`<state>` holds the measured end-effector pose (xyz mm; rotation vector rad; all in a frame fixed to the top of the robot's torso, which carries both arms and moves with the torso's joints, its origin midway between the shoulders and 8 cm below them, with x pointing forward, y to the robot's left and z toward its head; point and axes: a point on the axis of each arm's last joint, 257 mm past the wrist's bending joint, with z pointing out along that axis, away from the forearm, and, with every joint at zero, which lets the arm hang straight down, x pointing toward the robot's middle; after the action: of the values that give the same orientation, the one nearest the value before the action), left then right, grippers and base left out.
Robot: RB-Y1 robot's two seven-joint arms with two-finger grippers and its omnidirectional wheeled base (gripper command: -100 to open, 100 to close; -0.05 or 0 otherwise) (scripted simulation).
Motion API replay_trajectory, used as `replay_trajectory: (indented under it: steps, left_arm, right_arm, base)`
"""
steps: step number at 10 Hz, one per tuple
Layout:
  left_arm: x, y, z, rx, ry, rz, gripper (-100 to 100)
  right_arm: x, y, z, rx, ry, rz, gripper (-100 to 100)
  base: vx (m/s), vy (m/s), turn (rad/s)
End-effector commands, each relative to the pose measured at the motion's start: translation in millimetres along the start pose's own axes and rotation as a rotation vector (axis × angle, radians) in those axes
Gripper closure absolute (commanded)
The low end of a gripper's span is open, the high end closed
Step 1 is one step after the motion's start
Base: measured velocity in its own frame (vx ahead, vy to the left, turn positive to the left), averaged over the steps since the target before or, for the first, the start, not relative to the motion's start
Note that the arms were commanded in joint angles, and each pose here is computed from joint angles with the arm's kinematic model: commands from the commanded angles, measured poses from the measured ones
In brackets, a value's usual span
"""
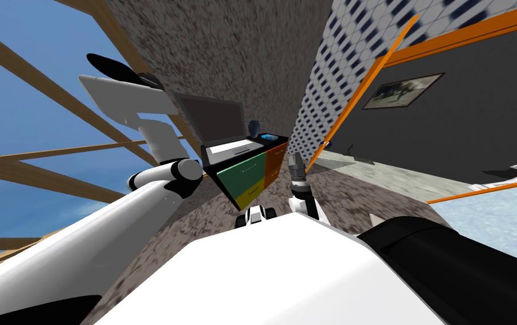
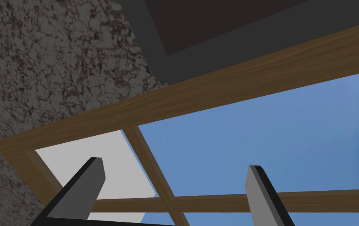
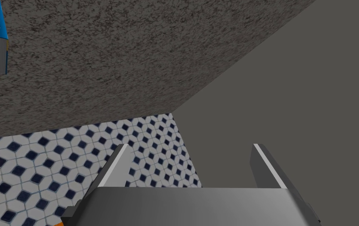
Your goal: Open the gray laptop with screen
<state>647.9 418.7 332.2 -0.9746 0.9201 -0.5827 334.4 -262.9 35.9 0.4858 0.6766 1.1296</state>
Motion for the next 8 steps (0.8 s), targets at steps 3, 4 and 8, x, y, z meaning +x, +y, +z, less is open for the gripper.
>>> replay_trajectory:
  steps: [3, 4, 8]
  left_arm:
    - [-13.7, 0.1, 10.6, -0.088, 0.009, 0.033, -100]
    - [-8.0, 5.7, 12.6, -0.101, 0.020, 0.038, -100]
    - [-22.1, 8.3, 19.0, -0.178, 0.030, 0.073, -100]
  right_arm:
    - [0.0, 0.0, 0.0, 0.000, 0.000, 0.000, 0]
    - [0.0, 0.0, 0.0, 0.000, 0.000, 0.000, 0]
    - [0.0, 0.0, 0.0, 0.000, 0.000, 0.000, 0]
  base:
    - [0.025, -0.025, -0.022]
    - [0.022, -0.021, -0.009]
    - [0.038, -0.031, -0.018]
